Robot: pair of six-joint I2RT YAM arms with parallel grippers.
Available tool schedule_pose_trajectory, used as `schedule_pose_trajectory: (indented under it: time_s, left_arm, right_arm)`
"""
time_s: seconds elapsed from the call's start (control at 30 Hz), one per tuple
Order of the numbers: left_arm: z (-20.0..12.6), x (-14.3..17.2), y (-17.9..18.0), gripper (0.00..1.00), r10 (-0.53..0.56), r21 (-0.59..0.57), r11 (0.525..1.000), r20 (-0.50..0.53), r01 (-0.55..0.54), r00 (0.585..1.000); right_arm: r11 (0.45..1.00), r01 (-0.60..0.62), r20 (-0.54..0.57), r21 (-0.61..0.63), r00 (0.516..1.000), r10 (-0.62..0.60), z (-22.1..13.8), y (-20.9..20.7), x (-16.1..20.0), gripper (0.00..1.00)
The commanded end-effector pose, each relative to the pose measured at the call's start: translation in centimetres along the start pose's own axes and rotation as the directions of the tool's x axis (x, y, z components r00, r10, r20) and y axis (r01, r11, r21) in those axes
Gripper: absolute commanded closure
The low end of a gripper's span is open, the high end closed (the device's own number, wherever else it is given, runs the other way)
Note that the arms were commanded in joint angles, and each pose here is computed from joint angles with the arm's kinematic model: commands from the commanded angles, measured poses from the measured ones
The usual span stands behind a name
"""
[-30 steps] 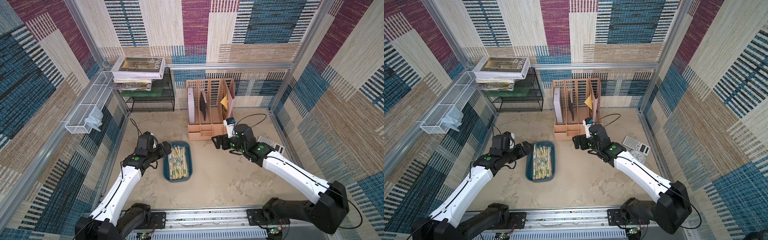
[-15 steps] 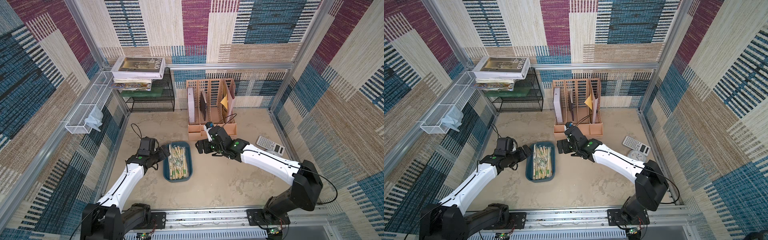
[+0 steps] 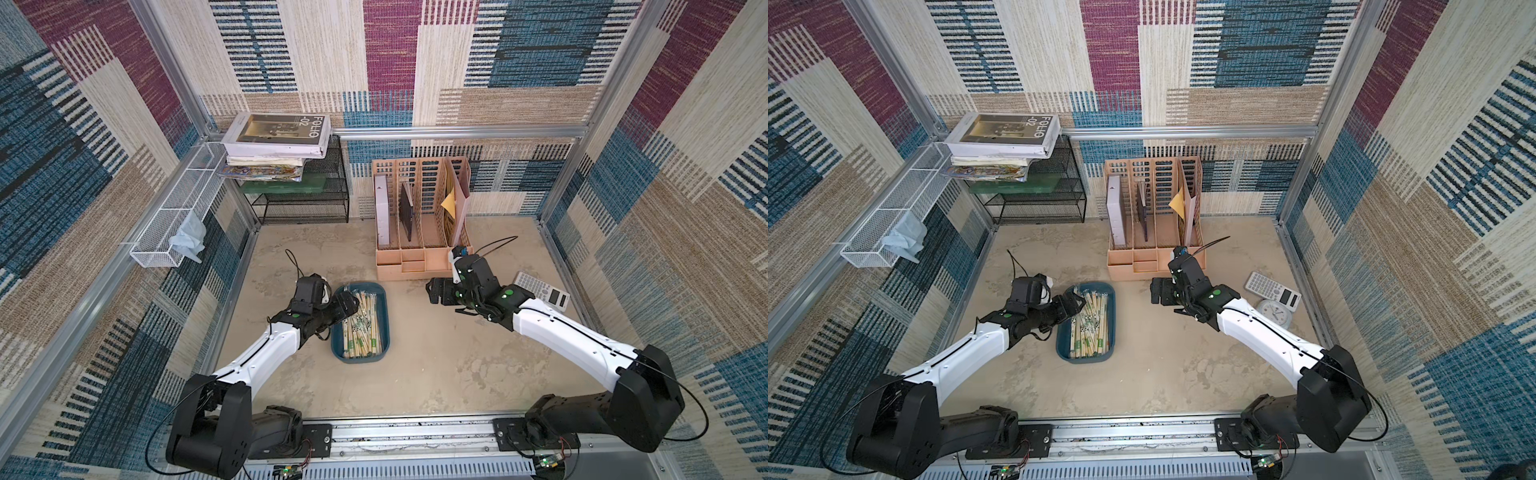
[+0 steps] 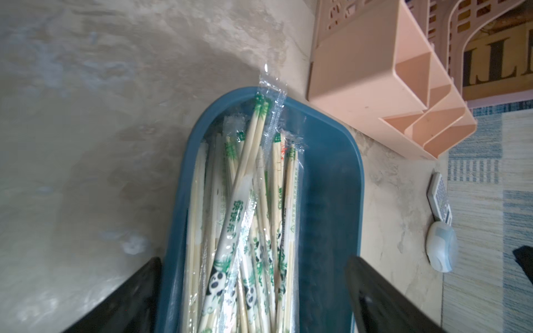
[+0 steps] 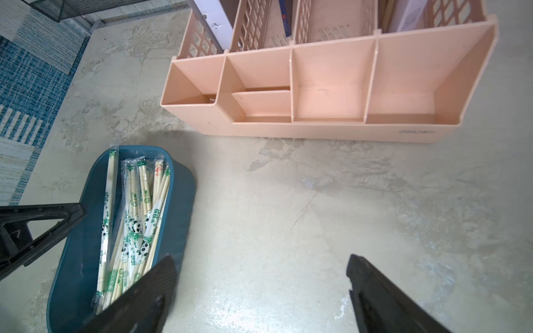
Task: Take the paired disposable chopsticks out of the storage box
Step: Move the storage box to the center of the board.
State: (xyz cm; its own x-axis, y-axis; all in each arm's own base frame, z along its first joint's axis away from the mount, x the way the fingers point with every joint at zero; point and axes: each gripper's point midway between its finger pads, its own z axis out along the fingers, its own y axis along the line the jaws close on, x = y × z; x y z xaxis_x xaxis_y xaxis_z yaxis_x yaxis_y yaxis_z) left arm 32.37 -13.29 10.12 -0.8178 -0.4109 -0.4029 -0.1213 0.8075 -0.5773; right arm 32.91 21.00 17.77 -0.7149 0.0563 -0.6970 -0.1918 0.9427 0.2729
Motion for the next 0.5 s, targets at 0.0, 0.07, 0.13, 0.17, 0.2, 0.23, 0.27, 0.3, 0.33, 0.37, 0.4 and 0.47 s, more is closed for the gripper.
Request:
schedule_pose_trajectory:
  time_s: [0.0,0.07,0.13,0.17,0.2,0.23,0.27,0.3,0.33,0.37,0.4,0.47]
  left_arm:
    - [0.7,-0.3,-3.0,0.01,0.040,0.069,0.997,0.013,-0.041,0.999]
    - [1.4,0.3,-3.9,0.01,0.052,0.079,0.996,-0.002,-0.052,0.999]
    - [2.0,1.1,-5.1,0.01,0.064,0.092,0.994,-0.019,-0.062,0.998]
    - [2.3,1.5,-5.7,0.01,0.070,0.098,0.993,-0.025,-0.068,0.997]
    - [2.6,2.1,-6.3,0.01,0.080,0.103,0.992,-0.032,-0.076,0.996]
    - [2.9,2.5,-6.9,0.01,0.090,0.107,0.991,-0.035,-0.086,0.995]
    - [3.2,3.2,-7.4,0.01,0.099,0.108,0.990,-0.041,-0.094,0.994]
    - [3.4,3.8,-8.1,0.01,0.109,0.116,0.988,-0.044,-0.104,0.993]
    - [3.7,4.3,-8.7,0.01,0.121,0.125,0.986,-0.048,-0.114,0.991]
    - [3.9,4.8,-9.4,0.01,0.130,0.132,0.984,-0.053,-0.122,0.990]
    - [4.1,5.3,-10.1,0.01,0.142,0.141,0.981,-0.060,-0.133,0.988]
    - [4.5,5.8,-11.3,0.01,0.165,0.147,0.977,-0.061,-0.155,0.984]
  right_arm:
    - [1.000,-0.025,0.018,-0.011,1.000,0.025,-0.3,-0.4,-0.2,0.04]
    - [1.000,-0.031,0.019,0.002,0.999,0.030,-0.5,-1.1,0.1,0.04]
    - [0.999,-0.041,0.022,0.006,0.999,0.041,-0.9,-1.7,0.3,0.04]
    - [0.999,-0.045,0.024,0.007,0.999,0.045,-1.0,-1.9,0.4,0.04]
    - [0.999,-0.048,0.026,0.011,0.999,0.048,-1.2,-2.1,0.5,0.04]
    - [0.999,-0.053,0.025,0.014,0.998,0.053,-1.4,-2.4,0.7,0.04]
    - [0.998,-0.059,0.029,0.015,0.998,0.058,-1.6,-2.6,0.7,0.04]
    - [0.998,-0.061,0.031,0.016,0.998,0.060,-1.7,-2.7,0.8,0.04]
    - [0.998,-0.063,0.033,0.019,0.998,0.062,-1.9,-2.9,0.9,0.04]
    - [0.998,-0.066,0.031,0.025,0.997,0.065,-2.0,-3.2,1.1,0.04]
    - [0.997,-0.069,0.031,0.029,0.997,0.068,-2.0,-3.4,1.2,0.04]
    - [0.997,-0.072,0.030,0.035,0.997,0.071,-2.2,-3.7,1.5,0.04]
